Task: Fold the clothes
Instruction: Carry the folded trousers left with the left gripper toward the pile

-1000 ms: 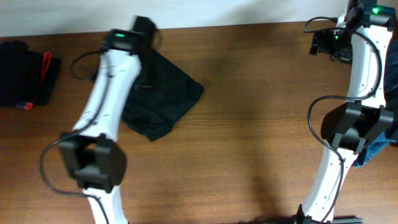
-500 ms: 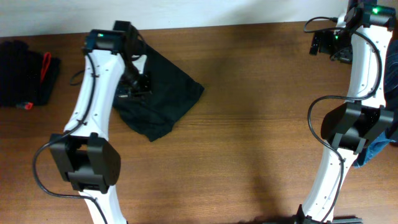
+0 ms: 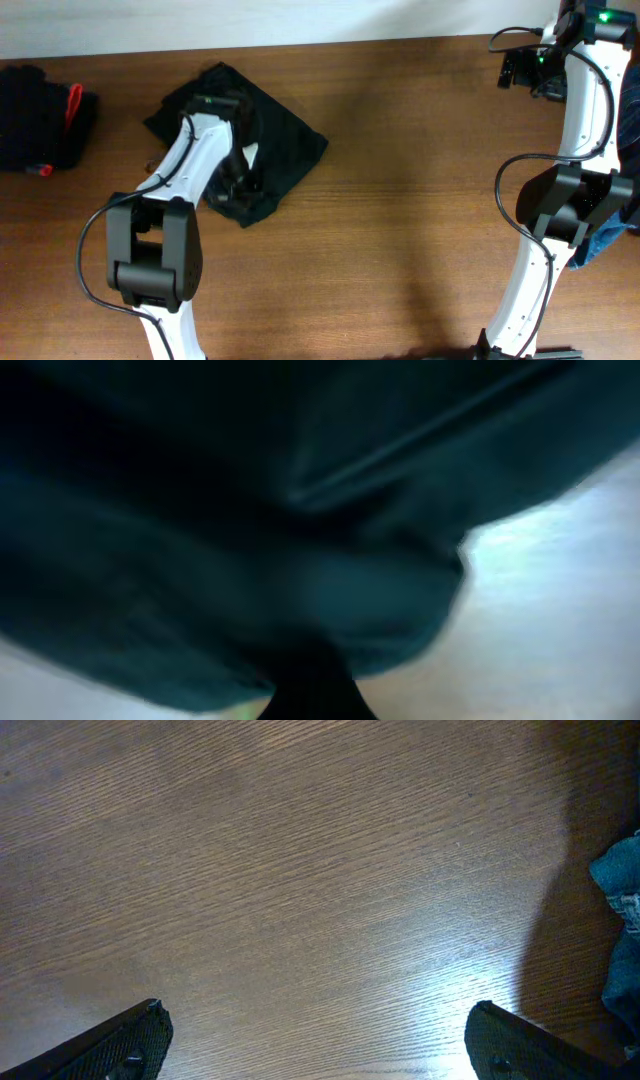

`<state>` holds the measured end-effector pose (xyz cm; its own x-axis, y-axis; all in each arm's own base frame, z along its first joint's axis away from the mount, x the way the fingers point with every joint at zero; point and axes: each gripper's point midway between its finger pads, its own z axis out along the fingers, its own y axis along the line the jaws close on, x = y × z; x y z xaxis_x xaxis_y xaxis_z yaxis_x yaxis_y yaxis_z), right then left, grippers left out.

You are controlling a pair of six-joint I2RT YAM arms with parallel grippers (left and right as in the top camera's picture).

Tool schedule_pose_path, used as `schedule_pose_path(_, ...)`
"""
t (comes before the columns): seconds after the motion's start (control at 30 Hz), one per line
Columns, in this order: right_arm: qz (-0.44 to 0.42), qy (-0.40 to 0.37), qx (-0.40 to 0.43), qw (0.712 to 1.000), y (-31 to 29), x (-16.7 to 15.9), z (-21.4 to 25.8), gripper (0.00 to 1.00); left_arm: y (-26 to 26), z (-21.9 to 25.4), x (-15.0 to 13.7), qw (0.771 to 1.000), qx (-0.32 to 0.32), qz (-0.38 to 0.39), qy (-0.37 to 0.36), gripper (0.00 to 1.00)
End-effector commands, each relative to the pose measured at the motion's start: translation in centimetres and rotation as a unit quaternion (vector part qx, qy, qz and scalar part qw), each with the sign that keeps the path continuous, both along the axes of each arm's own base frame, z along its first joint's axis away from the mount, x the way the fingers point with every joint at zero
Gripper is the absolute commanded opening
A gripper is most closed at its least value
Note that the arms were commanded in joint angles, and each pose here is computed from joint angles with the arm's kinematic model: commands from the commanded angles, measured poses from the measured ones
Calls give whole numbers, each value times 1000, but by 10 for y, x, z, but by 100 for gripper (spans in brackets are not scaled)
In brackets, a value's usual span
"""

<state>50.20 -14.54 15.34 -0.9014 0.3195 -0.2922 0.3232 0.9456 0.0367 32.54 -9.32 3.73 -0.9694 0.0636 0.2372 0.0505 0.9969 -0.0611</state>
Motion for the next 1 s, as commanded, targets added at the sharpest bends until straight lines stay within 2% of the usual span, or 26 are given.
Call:
schedule_pose_path(0.0, -3, -15, -4, 1000, -3, 0, 14, 99, 5, -25, -14, 1000, 7, 6, 12, 1)
schedule_pose_path(0.2, -3, -15, -4, 1000, -3, 0, 13, 99, 7, -59, -20, 1000, 6, 6, -6, 1)
schedule_pose_path(0.4, -3, -15, -4, 1000, -3, 0, 14, 98, 7, -40, -20, 1000, 7, 5, -2, 1)
schedule_pose_path(0.53, -3, -15, -4, 1000, -3, 0, 14, 99, 3, 7, -1, 999, -4, 6, -47, 0)
schedule_pose_path(0.63, -3, -15, -4, 1000, -3, 0, 14, 98, -2, 52, 19, 993, -20, 6, -115, 0)
schedule_pose_path(0.77, -3, -15, -4, 1000, -3, 0, 14, 99, -5, 102, 51, 974, -34, 7, -222, 1)
schedule_pose_path(0.87, -3, -15, -4, 1000, -3, 0, 14, 99, -1, 114, 73, 960, -21, 9, -278, 1)
schedule_pose_path(0.97, -3, -15, -4, 1000, -3, 0, 14, 98, 12, 105, 89, 953, 22, 28, -300, 1)
